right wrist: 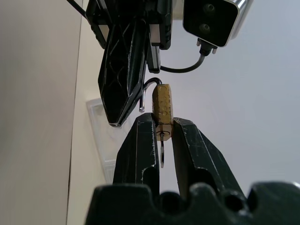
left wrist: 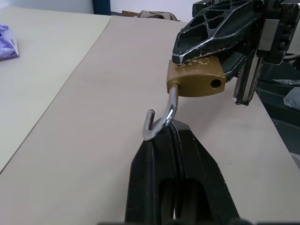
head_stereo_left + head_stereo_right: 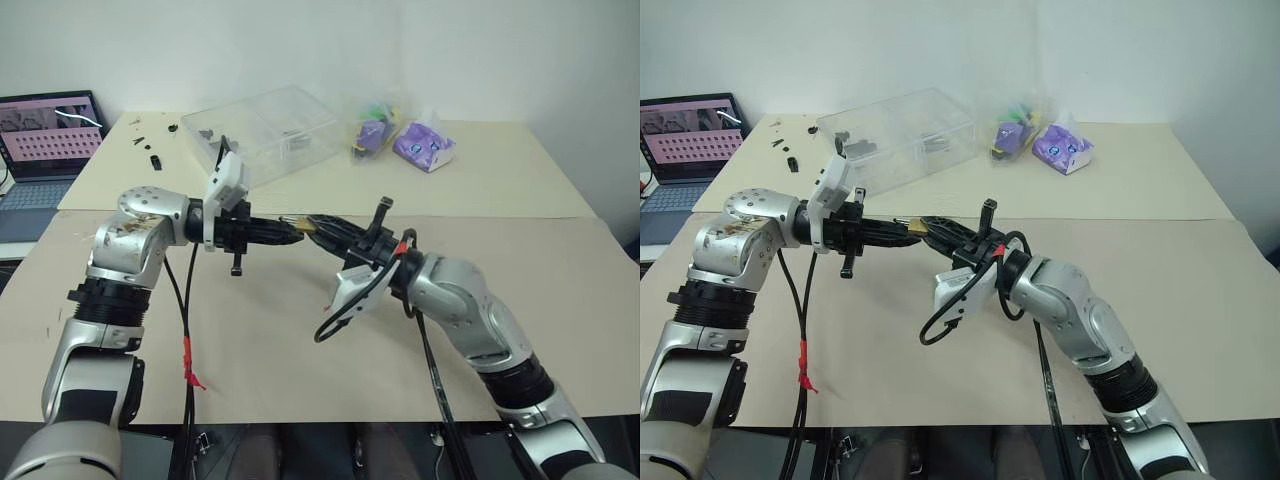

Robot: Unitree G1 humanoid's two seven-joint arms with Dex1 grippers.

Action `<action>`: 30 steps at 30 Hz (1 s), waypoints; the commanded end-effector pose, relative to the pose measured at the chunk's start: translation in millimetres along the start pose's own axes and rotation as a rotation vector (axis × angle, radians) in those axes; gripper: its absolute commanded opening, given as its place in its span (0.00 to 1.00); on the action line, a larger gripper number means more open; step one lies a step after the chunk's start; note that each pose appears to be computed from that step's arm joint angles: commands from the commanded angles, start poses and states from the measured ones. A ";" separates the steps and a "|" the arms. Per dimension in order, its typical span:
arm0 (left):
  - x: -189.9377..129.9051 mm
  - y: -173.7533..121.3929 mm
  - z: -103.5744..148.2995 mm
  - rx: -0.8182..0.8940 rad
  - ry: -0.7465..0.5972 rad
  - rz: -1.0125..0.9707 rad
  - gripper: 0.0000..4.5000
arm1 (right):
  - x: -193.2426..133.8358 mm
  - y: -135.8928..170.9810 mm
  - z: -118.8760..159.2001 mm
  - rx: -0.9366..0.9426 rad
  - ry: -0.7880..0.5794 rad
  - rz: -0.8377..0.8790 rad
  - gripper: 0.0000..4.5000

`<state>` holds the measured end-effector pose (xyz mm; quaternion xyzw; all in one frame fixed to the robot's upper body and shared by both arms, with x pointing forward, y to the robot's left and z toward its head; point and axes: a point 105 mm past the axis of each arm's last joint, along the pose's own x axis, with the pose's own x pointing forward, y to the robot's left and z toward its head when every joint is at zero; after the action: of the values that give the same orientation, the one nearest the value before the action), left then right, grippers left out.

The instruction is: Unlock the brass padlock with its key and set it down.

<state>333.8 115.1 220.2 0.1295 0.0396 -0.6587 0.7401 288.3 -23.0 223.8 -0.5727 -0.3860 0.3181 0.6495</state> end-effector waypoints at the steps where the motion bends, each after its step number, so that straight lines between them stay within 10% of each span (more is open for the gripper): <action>1: -2.0 3.3 12.8 0.051 -0.016 0.017 0.02 | -4.2 -7.2 8.4 -0.002 -0.031 -0.019 0.02; 15: -31.9 -0.1 -18.7 0.041 0.117 0.065 0.02 | -13.6 -6.0 -13.6 0.060 0.041 -0.022 0.02; 30: -31.4 -50.9 -47.3 0.092 0.131 -0.030 0.02 | -24.4 115.2 2.0 0.213 -0.064 0.273 0.02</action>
<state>290.3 155.3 166.5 0.1916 0.0792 -0.6532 0.7283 282.6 -37.1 97.9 -0.5472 -0.2551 0.4542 0.6551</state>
